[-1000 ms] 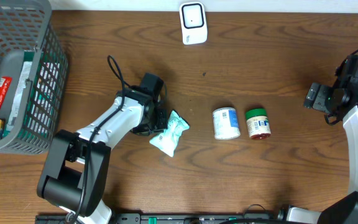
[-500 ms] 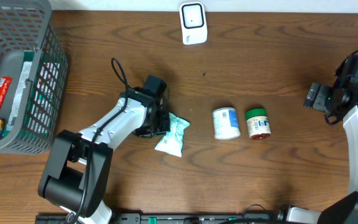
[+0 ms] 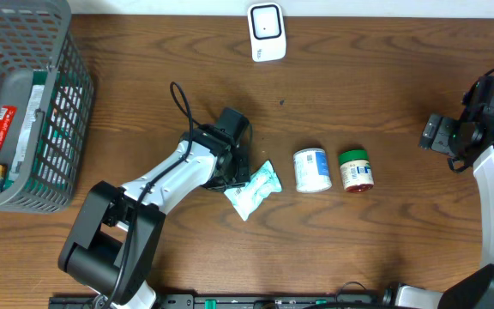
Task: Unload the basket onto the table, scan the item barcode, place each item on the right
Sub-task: 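Lower the pouch beside the white tub and open the left gripper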
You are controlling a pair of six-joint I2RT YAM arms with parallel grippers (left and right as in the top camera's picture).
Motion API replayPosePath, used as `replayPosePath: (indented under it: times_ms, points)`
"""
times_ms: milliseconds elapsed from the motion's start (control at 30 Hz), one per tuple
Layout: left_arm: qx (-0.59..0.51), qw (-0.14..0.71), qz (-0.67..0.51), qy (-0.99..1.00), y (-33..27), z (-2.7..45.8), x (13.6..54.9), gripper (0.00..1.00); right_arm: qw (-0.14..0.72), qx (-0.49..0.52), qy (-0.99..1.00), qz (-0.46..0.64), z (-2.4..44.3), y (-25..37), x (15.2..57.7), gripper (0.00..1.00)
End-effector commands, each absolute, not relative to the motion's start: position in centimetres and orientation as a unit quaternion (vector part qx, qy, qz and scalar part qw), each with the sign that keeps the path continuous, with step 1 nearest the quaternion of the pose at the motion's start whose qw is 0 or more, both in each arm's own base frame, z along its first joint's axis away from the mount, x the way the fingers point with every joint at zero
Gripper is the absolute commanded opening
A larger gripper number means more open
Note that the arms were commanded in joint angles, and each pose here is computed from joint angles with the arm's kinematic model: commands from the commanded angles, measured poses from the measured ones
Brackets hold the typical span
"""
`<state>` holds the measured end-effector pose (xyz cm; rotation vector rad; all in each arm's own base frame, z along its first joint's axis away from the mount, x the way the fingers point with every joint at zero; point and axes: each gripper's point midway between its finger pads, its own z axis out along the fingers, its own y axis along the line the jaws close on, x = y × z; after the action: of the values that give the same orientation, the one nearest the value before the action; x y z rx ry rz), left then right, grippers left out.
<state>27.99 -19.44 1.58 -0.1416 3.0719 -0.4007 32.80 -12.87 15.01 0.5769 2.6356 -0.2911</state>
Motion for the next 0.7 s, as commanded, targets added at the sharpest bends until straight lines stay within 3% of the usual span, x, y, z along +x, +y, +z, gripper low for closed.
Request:
replayPosePath:
  times_ms: [0, 167, 667]
  points:
    - [-0.038, 0.002, -0.089, 0.995, -17.8, 0.8, 26.8, 0.23, 0.218, 0.209, 0.947, -0.111, 15.6, -13.3, 32.9, 0.99]
    - [-0.032, -0.037, -0.143, 0.989, -19.9, 1.3, 25.3, 0.26, 0.218, 0.209, 0.947, -0.111, 15.6, -13.3, 32.9, 0.99]
    - [-0.026, 0.001, -0.214, 0.977, -24.1, 2.3, 26.9, 0.26, 0.218, 0.209, 0.947, -0.111, 15.6, -13.3, 32.9, 0.99]
